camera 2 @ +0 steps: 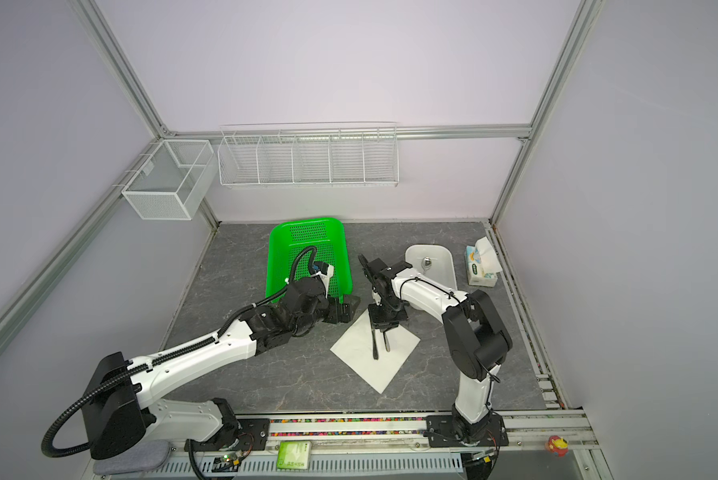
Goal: Place the utensils on the paper napkin and roll it up
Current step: 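Lift the fork out of the tray and carry it over the napkin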
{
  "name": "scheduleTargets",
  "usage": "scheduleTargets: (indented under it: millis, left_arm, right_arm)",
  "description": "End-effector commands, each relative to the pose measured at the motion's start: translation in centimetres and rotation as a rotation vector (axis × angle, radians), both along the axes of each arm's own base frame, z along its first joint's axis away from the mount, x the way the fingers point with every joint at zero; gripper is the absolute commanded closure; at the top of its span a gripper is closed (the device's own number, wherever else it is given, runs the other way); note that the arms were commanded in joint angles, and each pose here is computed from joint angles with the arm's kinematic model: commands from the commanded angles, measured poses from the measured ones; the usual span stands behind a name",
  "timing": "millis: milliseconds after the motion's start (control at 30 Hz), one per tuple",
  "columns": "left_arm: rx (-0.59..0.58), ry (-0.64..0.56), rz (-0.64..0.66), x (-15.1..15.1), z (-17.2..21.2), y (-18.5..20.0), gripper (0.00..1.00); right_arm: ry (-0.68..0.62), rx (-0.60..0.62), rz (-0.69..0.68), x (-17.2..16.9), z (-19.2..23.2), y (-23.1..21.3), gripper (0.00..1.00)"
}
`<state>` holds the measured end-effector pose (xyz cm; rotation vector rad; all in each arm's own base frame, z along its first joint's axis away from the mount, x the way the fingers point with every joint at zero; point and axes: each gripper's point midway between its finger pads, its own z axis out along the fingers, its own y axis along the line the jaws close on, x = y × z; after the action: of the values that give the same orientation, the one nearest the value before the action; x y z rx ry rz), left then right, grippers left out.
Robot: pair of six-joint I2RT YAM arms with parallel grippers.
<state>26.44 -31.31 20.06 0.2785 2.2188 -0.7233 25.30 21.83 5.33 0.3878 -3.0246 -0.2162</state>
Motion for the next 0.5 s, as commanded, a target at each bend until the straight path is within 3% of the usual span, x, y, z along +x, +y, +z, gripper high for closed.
scheduleTargets:
  millis: [0,467]
  left_arm:
    - [-0.011,-0.007,0.03,0.2,0.1,0.6,0.01]
    - [-0.002,-0.007,0.038,0.3,-0.4,0.9,0.01]
  right_arm:
    - [-0.014,-0.015,-0.039,0.7,-1.2,0.3,0.88]
    - [0.016,-0.107,-0.083,0.5,-3.0,-0.8,0.88]
